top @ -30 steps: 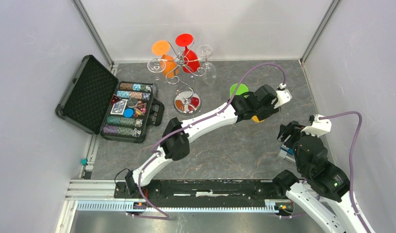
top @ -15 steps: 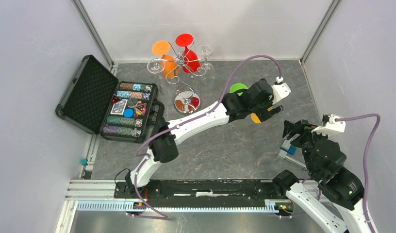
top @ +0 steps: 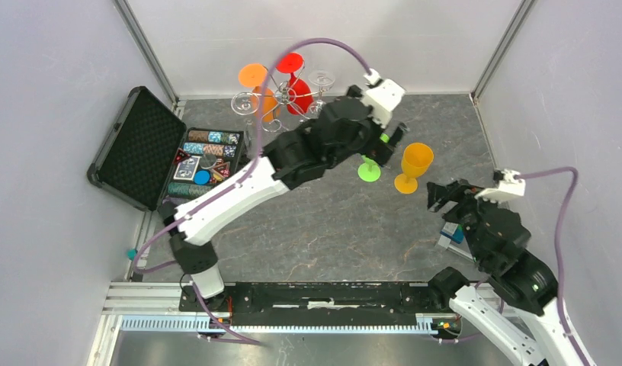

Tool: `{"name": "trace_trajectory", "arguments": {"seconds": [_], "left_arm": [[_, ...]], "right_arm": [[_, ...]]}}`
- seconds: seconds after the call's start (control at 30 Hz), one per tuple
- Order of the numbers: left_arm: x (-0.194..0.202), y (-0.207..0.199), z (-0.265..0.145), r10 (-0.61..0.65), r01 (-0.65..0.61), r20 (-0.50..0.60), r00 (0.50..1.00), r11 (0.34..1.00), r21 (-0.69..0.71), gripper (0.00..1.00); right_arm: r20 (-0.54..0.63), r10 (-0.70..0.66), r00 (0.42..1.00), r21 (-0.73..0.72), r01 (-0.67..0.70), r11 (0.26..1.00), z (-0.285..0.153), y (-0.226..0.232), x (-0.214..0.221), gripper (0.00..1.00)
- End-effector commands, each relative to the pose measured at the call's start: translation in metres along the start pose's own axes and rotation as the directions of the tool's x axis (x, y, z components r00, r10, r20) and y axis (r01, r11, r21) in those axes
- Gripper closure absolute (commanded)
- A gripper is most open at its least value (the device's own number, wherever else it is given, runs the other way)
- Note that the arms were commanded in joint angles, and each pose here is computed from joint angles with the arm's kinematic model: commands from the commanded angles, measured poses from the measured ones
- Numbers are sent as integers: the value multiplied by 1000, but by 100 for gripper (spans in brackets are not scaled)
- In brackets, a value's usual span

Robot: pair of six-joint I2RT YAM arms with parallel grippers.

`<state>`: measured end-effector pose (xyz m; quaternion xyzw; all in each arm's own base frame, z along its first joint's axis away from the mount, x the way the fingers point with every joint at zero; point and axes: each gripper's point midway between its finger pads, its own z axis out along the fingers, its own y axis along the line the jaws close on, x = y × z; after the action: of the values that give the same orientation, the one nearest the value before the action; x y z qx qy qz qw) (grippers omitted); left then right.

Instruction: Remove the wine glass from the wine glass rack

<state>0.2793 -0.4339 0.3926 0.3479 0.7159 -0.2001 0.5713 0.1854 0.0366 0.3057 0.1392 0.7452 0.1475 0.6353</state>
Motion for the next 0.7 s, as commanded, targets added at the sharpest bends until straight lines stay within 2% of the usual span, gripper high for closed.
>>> {"name": "trace_trajectory", "arguments": {"seconds": [0.0,0.13,0.2,0.3,0.4,0.5,0.57,0.67], "left_arm": [[-7,65,-49,-157,160,36,987,973,-163,0],[-7,117,-90,-258,280,121,958,930,-237,0],[-1,142,-109,-295,328,157,943,905,-272,0],[9,176,-137,-329,382,207,921,867,-319,0],[27,201,-155,-354,414,221,909,831,-371,0],[39,220,-171,-356,425,233,905,793,-437,0],[41,228,-178,-364,444,255,896,770,-458,0],[40,231,-182,-365,452,271,891,771,-448,0]], "right_arm": [[-39,8,999,-81,-11,997,29,35,9,19],[-7,-59,998,26,60,998,54,35,-6,15],[-36,-129,991,71,131,989,70,38,-7,13],[-124,-232,965,123,247,961,97,38,3,11],[-215,-280,936,207,324,923,122,14,11,11],[-272,-258,927,294,335,895,140,-21,14,11],[-305,-216,927,296,308,904,152,-39,21,12],[-369,-148,917,262,256,930,169,-57,43,18]]}}
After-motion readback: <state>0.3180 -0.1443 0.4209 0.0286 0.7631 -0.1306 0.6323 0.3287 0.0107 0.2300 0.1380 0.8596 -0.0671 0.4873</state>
